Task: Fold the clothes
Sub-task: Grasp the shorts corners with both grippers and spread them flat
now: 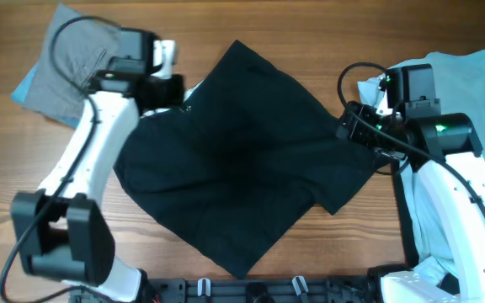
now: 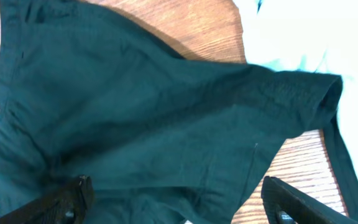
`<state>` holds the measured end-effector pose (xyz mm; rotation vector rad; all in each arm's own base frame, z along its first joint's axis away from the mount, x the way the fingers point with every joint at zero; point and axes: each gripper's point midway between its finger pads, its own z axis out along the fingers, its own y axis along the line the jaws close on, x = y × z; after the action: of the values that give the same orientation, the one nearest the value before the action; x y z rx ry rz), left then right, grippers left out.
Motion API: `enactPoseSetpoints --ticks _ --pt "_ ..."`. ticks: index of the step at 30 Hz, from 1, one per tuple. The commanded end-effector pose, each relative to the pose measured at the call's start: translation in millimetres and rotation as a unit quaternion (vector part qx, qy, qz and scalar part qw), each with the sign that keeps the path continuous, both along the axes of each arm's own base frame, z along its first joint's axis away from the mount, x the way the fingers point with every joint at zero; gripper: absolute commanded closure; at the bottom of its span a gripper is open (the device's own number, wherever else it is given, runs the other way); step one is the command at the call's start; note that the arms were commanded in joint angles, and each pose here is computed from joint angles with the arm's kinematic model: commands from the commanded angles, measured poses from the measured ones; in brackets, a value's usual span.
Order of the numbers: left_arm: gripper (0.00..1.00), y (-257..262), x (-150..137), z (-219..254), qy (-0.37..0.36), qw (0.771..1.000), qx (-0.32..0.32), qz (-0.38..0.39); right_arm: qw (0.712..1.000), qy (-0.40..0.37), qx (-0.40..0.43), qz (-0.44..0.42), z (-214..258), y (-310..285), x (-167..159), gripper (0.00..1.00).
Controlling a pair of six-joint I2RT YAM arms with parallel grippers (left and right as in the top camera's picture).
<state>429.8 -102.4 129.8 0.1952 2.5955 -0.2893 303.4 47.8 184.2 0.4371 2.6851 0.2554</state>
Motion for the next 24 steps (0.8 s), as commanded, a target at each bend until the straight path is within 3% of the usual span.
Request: enactPoseSetpoints --ticks 1,11,14,17,21,24 --pt "0.96 -29 14 -46 0.009 0.998 0.009 -0.062 1.000 -0.005 0.009 0.017 4 5 0 0.07" --pt "0.96 -40 25 -143 0.055 0.996 0.024 -0.069 1.000 -0.010 0.013 0.026 5 7 2 0.05" --pt "0.96 6 31 -164 0.070 0.993 0.088 0.026 0.999 -0.014 0.013 0.026 6 7 4 0.04" --pt "0.96 72 32 -181 0.090 0.976 0.128 0.148 0.999 -0.014 0.013 0.026 5 7 4 0.03" --pt "0.96 144 26 -194 0.119 0.954 0.091 0.259 1.000 -0.005 0.012 0.026 1 7 3 0.03" --pt "0.96 162 31 -185 0.115 0.954 0.018 0.276 1.000 0.012 0.009 0.024 -10 6 1 0.03"
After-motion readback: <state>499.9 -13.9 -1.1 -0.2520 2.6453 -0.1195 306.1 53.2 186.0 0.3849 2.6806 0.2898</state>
